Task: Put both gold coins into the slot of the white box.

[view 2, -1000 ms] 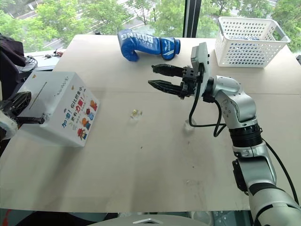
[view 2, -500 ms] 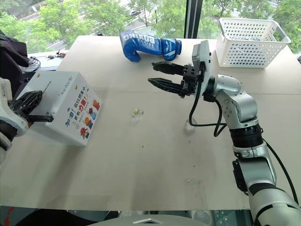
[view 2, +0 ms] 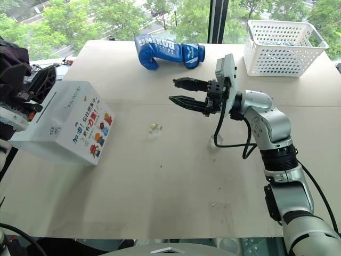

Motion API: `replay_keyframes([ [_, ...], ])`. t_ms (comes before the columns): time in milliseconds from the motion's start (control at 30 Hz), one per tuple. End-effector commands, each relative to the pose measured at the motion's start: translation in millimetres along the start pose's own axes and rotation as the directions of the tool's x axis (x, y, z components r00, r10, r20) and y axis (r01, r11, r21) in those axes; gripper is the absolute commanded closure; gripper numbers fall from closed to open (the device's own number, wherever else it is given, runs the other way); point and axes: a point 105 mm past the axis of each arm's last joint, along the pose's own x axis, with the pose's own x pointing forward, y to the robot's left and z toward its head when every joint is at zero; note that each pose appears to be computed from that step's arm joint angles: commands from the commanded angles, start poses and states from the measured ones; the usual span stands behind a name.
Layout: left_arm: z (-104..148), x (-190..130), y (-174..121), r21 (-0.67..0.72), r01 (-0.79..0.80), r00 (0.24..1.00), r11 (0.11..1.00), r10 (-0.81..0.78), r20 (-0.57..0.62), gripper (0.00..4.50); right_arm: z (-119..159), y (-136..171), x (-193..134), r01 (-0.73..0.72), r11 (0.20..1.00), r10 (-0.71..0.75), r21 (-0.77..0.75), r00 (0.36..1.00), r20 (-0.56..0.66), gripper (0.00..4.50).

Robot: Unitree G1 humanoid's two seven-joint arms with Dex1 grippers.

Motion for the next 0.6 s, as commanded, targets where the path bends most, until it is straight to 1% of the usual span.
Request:
replay_keyframes([
  [33,-28,-4,-48,0.024,0.203,0.969,0.979,-0.198,-0.145,1.07,4,8,-2,-0.011,1.000,0.011,-0.025,1.000,0.008,2.00],
  [100,-50,-1,-58,0.022,0.185,0.963,0.983,-0.176,-0.203,1.07,2,7,-11,0.017,1.000,-0.017,-0.021,1.000,0.001,2.00],
  [200,-75,2,-66,-0.019,0.138,0.963,0.990,-0.139,-0.233,1.07,-3,8,-22,0.046,0.999,-0.046,-0.011,0.999,-0.019,2.00],
  [267,-105,5,-64,-0.063,0.045,0.963,0.997,-0.060,-0.263,1.07,-12,12,-34,0.062,0.998,-0.062,-0.001,0.997,-0.056,2.00],
  [333,-130,7,-66,-0.105,0.002,0.960,0.994,-0.031,-0.279,1.07,-21,18,-42,0.072,0.997,-0.072,-0.005,0.992,-0.100,2.00],
  [467,-157,11,-72,-0.106,0.022,0.958,0.994,-0.051,-0.283,1.07,-20,21,-44,0.100,0.995,-0.099,0.004,0.990,-0.102,2.00],
  [533,-171,17,-72,-0.068,0.040,0.956,0.997,-0.058,-0.288,1.07,-20,23,-45,0.115,0.993,-0.114,0.005,0.988,-0.102,2.00],
  [600,-175,26,-74,-0.048,0.039,0.966,0.998,-0.050,-0.254,1.07,-21,25,-46,0.128,0.992,-0.127,0.003,0.986,-0.107,2.00],
])
